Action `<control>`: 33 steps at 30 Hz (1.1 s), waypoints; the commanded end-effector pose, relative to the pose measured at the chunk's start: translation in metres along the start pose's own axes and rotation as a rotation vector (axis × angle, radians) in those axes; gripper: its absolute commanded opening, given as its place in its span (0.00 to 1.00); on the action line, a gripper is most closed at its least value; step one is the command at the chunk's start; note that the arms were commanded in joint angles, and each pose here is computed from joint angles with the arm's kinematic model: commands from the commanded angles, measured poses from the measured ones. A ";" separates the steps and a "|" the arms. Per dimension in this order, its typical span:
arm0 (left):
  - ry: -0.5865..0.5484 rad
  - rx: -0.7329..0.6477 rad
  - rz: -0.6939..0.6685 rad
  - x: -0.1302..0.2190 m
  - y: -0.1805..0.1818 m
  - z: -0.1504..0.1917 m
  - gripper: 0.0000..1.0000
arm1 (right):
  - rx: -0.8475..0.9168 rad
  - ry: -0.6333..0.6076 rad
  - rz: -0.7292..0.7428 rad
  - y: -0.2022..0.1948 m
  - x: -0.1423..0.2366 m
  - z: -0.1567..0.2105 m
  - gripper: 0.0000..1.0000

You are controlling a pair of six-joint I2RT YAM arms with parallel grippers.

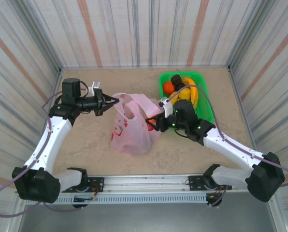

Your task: Place the fake fruits into the plastic bag and tie a complex knot

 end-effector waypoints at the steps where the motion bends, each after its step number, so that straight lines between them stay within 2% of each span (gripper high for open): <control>1: 0.014 -0.051 0.023 0.004 -0.011 0.002 0.00 | 0.055 -0.038 0.064 -0.008 0.001 -0.019 0.54; 6: 0.014 -0.047 0.022 0.004 -0.011 0.002 0.00 | 0.072 -0.059 0.098 -0.015 -0.003 -0.026 0.54; 23: 0.016 -0.064 0.026 0.005 -0.013 0.005 0.00 | 0.051 -0.064 0.076 -0.016 -0.037 -0.031 0.55; 33: 0.015 -0.074 0.028 0.005 -0.016 0.004 0.00 | 0.061 0.004 0.074 -0.022 -0.065 -0.027 0.56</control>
Point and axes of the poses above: each hand's point on the last joint's axis, 136 mm out from that joint toward the fingers, its own x axis back along the fingers, its own y axis along the line the jaws close on, z = x × y, the point moved 1 cm from there along x, back along the fingers, and after that the axes turned 12 degrees about x, right-handed, at the moved point
